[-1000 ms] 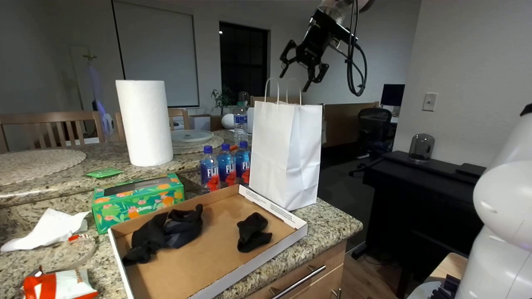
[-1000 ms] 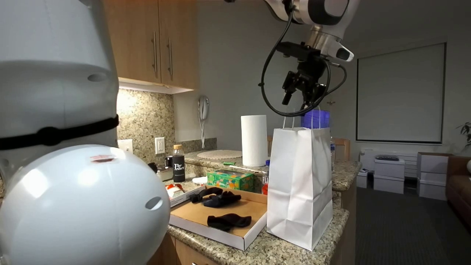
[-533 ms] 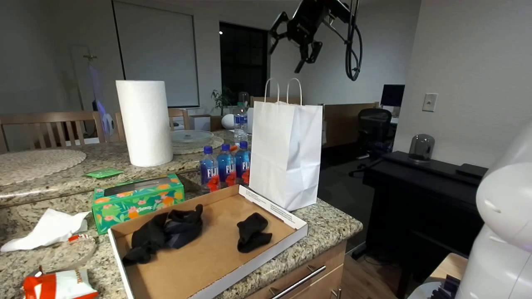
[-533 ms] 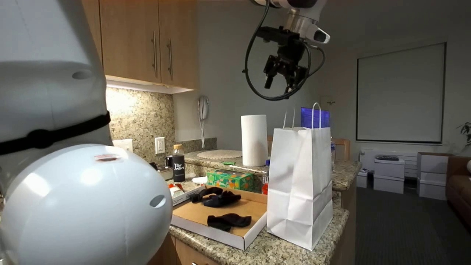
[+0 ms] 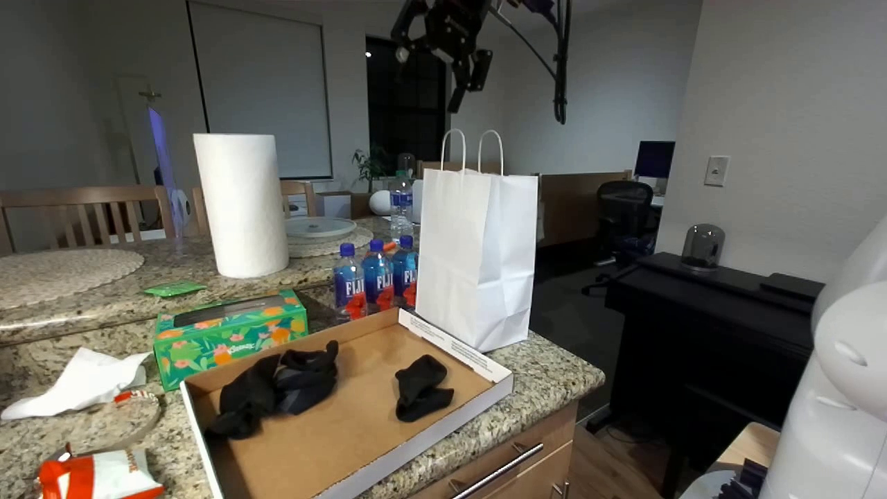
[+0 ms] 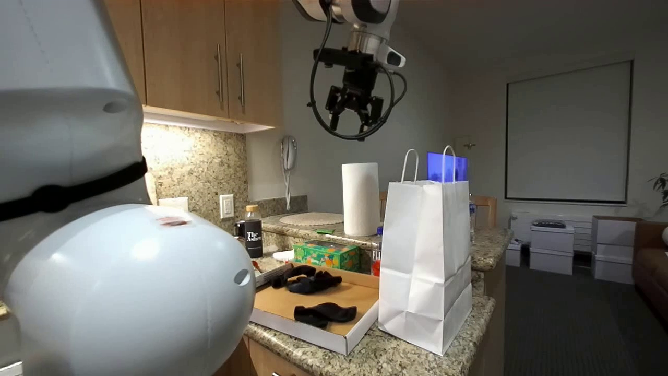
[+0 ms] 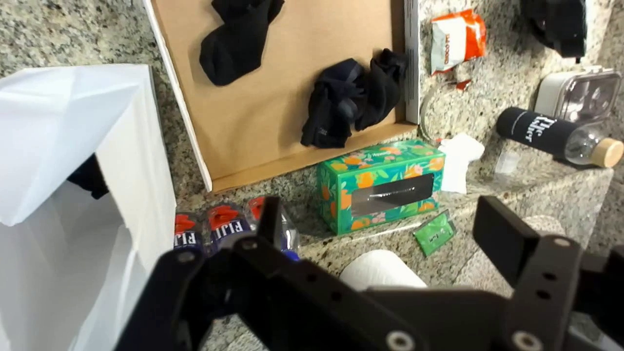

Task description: Place the black socks inside the white bag

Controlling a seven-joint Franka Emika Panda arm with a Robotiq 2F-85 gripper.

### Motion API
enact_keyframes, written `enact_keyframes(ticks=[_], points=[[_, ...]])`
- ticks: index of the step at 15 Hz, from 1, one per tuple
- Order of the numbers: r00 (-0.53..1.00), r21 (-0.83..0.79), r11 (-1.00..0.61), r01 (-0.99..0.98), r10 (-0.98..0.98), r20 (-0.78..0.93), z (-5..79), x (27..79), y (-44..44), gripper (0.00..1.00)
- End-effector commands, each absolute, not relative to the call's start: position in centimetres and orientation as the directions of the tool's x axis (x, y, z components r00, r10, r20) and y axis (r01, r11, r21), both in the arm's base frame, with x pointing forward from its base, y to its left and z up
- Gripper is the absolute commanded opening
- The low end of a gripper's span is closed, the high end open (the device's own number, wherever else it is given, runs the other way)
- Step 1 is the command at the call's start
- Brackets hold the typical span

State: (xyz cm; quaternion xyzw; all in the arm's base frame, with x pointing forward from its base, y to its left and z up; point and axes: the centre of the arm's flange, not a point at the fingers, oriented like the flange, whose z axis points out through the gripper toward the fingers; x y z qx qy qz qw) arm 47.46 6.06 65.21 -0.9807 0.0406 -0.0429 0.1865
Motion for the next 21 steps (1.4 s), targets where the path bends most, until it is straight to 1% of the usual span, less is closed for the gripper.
enact_keyframes(ticks=[1, 5, 11, 15, 21], points=[[0.997, -0.332, -0.943, 0.027, 0.0, 0.081, 61.9, 47.4, 9.1, 1.0], [0.998, -0.295, -0.954, 0.052, 0.039, 0.047, 56.9, 46.7, 11.8, 1.0], [1.0, -0.284, -0.959, -0.008, -0.002, -0.02, 46.5, 45.7, 12.8, 1.0], [0.998, -0.234, -0.971, -0.058, -0.059, -0.003, 40.4, 45.7, 13.5, 1.0], [0.996, -0.187, -0.979, -0.084, -0.087, 0.005, 32.8, 46.5, 15.9, 1.0]])
